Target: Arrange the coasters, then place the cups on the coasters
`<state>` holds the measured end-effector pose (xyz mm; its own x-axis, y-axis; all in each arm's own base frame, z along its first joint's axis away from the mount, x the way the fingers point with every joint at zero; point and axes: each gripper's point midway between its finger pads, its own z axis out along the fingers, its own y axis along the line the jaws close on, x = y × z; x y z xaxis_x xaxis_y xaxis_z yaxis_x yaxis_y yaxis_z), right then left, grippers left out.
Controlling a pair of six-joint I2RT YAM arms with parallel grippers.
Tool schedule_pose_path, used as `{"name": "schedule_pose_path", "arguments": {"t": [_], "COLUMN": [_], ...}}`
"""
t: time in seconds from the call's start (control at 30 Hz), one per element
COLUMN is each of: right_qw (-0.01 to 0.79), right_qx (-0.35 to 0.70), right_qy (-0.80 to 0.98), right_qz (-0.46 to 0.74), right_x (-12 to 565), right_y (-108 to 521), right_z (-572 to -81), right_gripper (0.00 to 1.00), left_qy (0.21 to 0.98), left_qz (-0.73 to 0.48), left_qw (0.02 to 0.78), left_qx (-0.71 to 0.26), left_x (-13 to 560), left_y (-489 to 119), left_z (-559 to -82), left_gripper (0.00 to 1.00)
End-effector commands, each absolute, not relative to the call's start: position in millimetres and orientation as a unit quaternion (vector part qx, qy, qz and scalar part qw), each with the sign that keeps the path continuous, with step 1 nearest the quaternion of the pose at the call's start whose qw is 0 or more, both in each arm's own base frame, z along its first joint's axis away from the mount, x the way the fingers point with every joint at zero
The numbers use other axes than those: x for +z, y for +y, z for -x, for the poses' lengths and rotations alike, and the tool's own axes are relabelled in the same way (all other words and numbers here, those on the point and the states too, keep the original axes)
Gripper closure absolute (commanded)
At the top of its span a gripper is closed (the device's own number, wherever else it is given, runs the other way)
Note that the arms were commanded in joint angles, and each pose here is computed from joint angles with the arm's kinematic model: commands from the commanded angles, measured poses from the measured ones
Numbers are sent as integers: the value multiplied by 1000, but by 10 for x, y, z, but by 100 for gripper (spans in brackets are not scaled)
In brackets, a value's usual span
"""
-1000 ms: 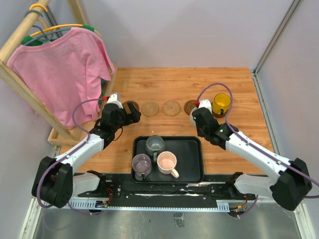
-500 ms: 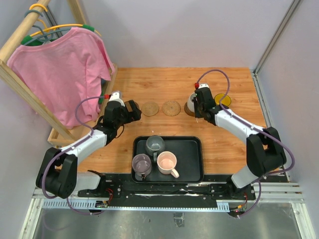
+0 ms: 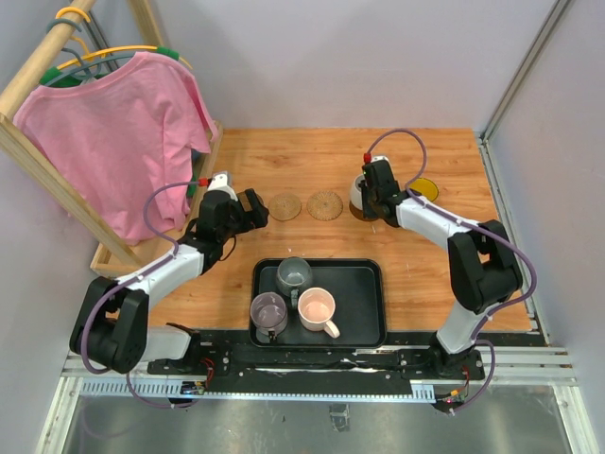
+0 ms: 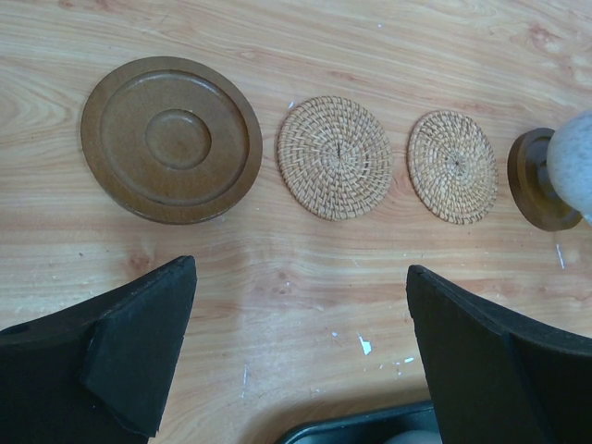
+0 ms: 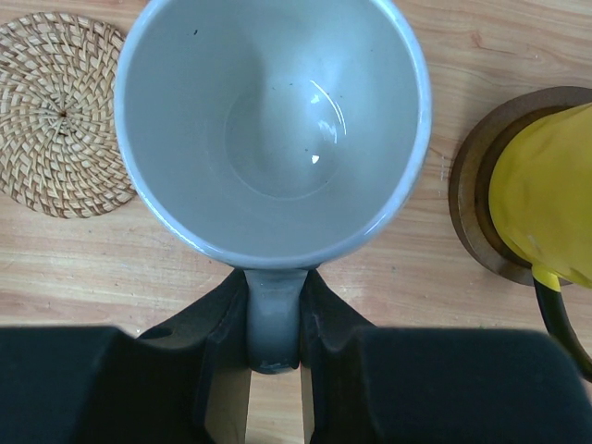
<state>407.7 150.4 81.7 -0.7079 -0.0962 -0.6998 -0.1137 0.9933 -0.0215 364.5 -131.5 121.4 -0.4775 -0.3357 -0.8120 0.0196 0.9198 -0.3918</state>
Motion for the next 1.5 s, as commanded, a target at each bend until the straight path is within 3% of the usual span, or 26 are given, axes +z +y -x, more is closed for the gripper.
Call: {"name": "schedule_pose_path", "arguments": {"t": [0.0,1.47], "right_qw": [439,387], "right_qx": [27,14], "right_qy": [898,922], "right_qz": [23,3], "right_x": [1162,803], "right_y": [1520,1341], "right_z": [-4395,-4220], "right_gripper": [99,98], "left_qy": [828,832], "left_qz": [91,92], "left_qw": [523,516], "left_qx": [-179,-184], "left_x": [1357,1298], "left_y": [-1314,-1340], "left_z": [-3759,-3752], "left_gripper": [0,0]}}
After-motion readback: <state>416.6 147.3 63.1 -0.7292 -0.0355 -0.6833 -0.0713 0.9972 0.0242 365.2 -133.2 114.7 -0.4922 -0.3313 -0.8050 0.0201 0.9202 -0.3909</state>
